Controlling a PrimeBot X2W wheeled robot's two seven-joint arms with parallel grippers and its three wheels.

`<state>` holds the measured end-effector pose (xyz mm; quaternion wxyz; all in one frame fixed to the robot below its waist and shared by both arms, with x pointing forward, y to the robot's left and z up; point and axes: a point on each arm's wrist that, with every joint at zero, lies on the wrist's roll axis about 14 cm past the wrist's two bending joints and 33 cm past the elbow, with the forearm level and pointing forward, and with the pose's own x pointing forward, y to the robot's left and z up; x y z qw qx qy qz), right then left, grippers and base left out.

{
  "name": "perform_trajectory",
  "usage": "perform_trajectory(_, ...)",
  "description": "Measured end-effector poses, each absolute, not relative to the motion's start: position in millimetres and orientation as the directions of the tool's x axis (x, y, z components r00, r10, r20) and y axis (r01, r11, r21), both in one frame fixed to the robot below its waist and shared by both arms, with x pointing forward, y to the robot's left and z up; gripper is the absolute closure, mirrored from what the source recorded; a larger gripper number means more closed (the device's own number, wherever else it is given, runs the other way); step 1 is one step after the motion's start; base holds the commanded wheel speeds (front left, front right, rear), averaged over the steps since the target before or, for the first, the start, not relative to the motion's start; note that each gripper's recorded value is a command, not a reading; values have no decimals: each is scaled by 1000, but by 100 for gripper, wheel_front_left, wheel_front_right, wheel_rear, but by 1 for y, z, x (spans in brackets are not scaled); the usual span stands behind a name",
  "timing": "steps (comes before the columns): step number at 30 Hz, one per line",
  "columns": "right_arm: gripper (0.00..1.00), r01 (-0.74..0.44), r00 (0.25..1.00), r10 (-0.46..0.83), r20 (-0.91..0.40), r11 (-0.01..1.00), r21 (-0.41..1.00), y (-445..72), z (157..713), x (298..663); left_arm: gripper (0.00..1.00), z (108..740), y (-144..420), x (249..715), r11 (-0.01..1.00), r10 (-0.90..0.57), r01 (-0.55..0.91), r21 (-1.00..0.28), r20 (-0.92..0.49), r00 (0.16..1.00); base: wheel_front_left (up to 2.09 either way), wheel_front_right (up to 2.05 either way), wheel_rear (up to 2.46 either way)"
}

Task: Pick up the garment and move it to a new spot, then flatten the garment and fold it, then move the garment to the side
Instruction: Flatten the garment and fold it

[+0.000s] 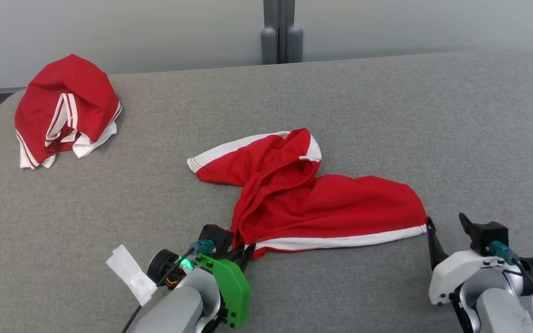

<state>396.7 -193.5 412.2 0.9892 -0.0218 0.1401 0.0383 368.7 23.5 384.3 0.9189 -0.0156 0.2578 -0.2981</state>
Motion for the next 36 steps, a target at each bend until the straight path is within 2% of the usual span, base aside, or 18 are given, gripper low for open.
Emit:
perform_trajectory(7, 2, -247, 884, 200, -423, 967, -60, -159, 379, 398, 100, 385, 28, 371, 833, -547, 513, -207, -445, 709, 0, 0, 0)
perform_trajectory(9, 42, -259, 875, 210, -437, 964, -55, -158, 376, 399, 100, 385, 29, 371, 836, -545, 505, -215, -439, 715, 0, 0, 0)
perform_trajectory(11, 67, -268, 863, 220, -454, 962, -43, -155, 372, 400, 100, 386, 30, 372, 838, -543, 498, -222, -430, 722, 0, 0, 0)
perform_trajectory(12, 76, -272, 859, 226, -459, 962, -35, -153, 371, 400, 100, 388, 30, 373, 840, -541, 493, -227, -422, 727, 0, 0, 0)
perform_trajectory(13, 100, -270, 859, 228, -457, 963, -26, -152, 371, 400, 100, 389, 30, 374, 841, -540, 489, -232, -414, 733, 0, 0, 0)
perform_trajectory(19, 100, -221, 907, 224, -358, 974, 50, -151, 391, 407, 100, 412, 25, 383, 835, -539, 444, -325, -325, 777, 0, 0, 0)
perform_trajectory(23, 100, -214, 953, 224, -202, 974, 71, -152, 435, 421, 100, 451, 15, 393, 798, -551, 444, -407, -195, 812, 0, 0, 0)
perform_trajectory(27, 100, -218, 976, 218, -4, 974, 66, -158, 499, 431, 100, 500, 15, 401, 757, -560, 487, -436, -48, 827, 0, 0, 0)
perform_trajectory(32, 100, -225, 939, 203, 277, 973, 50, -166, 591, 420, 100, 580, 13, 401, 687, -587, 592, -423, 158, 794, 0, 0, 0)
perform_trajectory(36, 100, -221, 863, 184, 471, 975, 23, -175, 659, 392, 100, 649, 14, 385, 633, -610, 681, -369, 304, 732, 0, 0, 0)
